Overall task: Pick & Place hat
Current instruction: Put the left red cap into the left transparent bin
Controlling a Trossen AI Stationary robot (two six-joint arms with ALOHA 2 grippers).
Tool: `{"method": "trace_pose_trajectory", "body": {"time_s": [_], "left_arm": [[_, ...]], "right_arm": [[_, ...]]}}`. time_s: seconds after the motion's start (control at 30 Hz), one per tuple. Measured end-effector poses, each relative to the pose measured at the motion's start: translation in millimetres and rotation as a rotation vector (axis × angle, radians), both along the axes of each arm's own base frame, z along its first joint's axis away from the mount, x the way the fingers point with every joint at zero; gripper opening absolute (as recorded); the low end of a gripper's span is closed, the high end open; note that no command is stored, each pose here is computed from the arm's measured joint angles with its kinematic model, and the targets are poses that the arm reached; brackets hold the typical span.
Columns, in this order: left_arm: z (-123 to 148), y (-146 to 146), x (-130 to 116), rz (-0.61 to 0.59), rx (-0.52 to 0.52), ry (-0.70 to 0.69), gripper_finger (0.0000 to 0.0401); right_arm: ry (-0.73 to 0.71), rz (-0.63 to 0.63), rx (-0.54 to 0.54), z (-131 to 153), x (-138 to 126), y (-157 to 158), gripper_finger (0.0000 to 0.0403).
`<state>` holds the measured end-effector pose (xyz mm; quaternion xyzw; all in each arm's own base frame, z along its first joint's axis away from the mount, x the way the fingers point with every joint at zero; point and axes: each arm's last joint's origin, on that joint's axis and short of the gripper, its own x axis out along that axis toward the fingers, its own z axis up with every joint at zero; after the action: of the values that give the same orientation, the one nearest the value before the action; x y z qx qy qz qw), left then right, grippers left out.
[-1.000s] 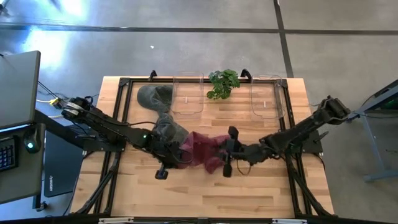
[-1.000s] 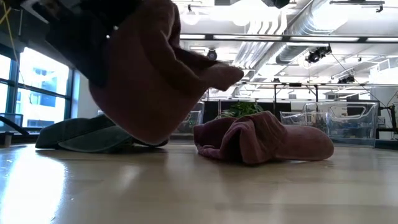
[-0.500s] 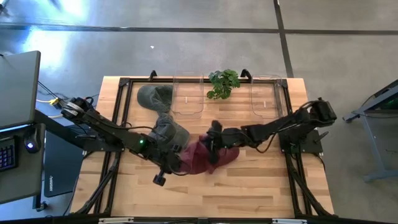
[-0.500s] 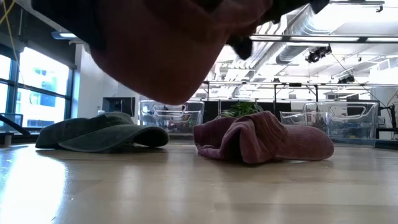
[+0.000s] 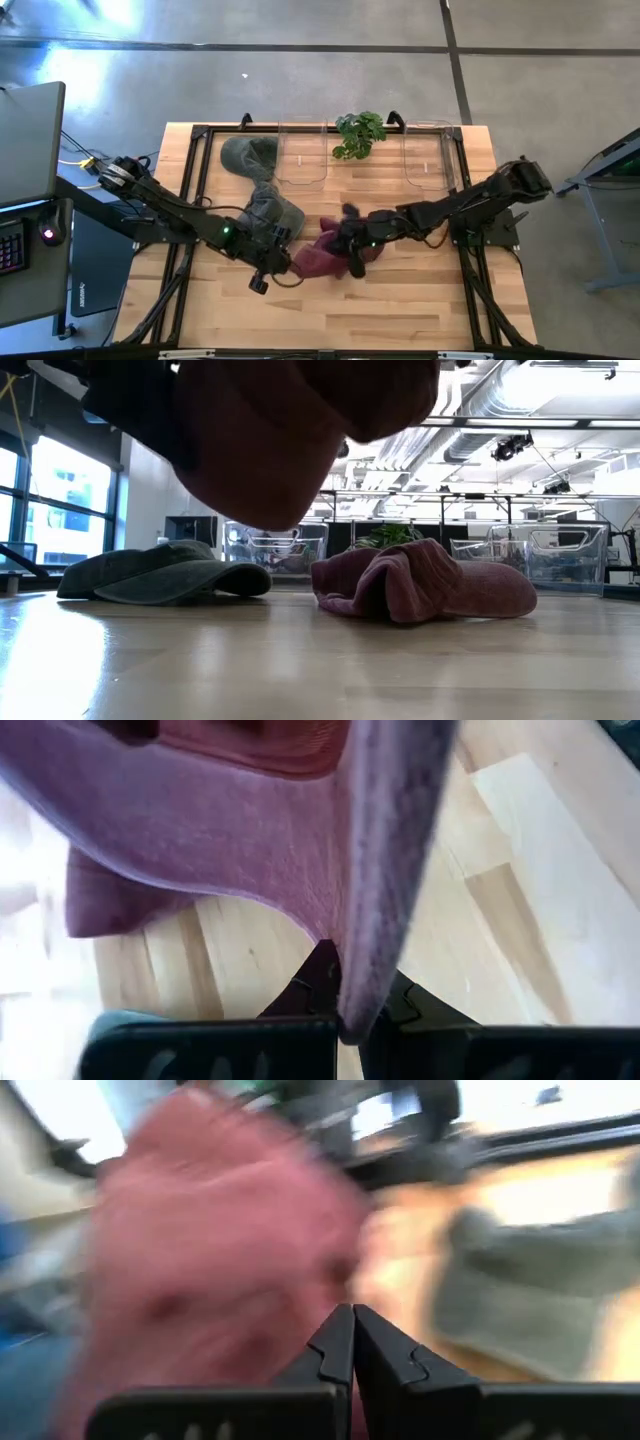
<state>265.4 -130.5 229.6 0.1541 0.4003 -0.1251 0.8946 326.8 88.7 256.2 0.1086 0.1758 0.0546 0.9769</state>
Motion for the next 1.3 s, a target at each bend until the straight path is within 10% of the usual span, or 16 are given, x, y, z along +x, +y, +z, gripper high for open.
{"method": "trace_pose_trajectory", "body": {"time_s": [0.1,0.6,0.87,1.13,1.3], "left_arm": [[0.2,-7.2,-3.7,-0.025,0.03,-0.012,0.0],[2.6,-12.0,-3.3,-0.119,0.121,-0.069,0.0],[0.7,-11.6,-5.3,-0.16,0.138,-0.041,0.0],[0.5,-11.0,-5.5,-0.137,0.133,-0.036,0.0],[1.1,-11.4,-4.8,-0.132,0.128,-0.046,0.0]], "right_arm": [[-0.032,-0.076,-0.031,16.0,-12.5,1.2,0.0004],[-0.031,0.344,0.122,-17.1,6.8,40.4,0.0002],[-0.174,0.035,-0.107,17.8,-12.4,38.6,0.0002],[-0.165,0.367,-0.072,23.5,-37.9,77.4,0.0001],[-0.093,0.278,-0.12,8.4,-35.2,81.8,0.0001]]}}
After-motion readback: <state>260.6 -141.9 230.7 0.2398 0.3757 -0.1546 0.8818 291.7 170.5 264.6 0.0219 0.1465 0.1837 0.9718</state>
